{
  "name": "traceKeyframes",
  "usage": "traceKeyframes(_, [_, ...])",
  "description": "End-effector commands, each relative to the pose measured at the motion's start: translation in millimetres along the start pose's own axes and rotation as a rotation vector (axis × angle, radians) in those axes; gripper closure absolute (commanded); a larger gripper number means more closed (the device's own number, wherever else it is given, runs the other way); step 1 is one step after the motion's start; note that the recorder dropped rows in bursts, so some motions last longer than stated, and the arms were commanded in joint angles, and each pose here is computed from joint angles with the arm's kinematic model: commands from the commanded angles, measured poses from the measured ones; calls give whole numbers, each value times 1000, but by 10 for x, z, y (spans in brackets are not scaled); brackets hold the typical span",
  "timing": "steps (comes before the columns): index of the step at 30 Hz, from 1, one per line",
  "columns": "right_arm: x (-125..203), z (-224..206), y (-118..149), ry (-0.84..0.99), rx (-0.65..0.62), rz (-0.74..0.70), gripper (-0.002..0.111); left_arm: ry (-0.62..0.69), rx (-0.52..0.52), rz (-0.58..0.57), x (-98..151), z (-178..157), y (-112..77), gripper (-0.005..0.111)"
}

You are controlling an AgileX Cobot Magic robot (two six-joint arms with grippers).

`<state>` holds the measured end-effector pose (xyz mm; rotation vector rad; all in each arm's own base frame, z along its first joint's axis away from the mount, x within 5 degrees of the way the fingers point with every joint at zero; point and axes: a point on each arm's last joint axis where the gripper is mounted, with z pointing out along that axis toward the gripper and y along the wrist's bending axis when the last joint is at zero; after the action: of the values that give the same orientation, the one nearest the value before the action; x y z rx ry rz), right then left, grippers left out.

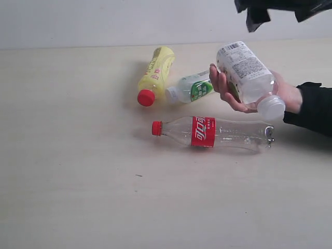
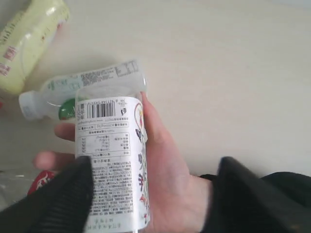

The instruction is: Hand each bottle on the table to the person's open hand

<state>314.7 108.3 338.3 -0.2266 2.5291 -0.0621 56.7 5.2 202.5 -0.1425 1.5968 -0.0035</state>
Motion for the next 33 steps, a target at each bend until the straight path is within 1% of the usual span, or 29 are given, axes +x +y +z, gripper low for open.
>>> traceKeyframes(1, [97,-511,-134,-146,-20,-4,89,-10,0,2,-7,-6,0,107])
traceKeyframes(2, [152,-615,-167,-183,-21,-5,106,-10,0,2,-7,-6,0,107])
traceKeyframes(3, [217,-717,-197,-223,-26,-10,107,-10,0,2,-7,-6,0,107])
traceKeyframes(7, [545,-1002,-297,-355,-38,-51,108,-10,0,2,-7,-6,0,107])
traceKeyframes(8, [652,-1106,-330,-419,-46,-53,108,-10,0,2,-7,-6,0,107])
traceKeyframes(12, [1080,-1234,-383,-587,-83,-76,108,-10,0,2,-7,-6,0,107])
traceKeyframes(19, [1719,-1182,-429,-808,-76,-171,108,-10,0,2,-7,-6,0,107])
traceKeyframes(23, [1885,-1247,-421,-952,-124,-150,108,-10,0,2,-7,-6,0,107])
traceKeyframes(26, [1951,-1210,-414,-960,-140,-138,108,-10,0,2,-7,-6,0,107])
traceKeyframes(33, [1948,-1222,-404,-984,-165,-115,108,-10,0,2,-7,-6,0,107])
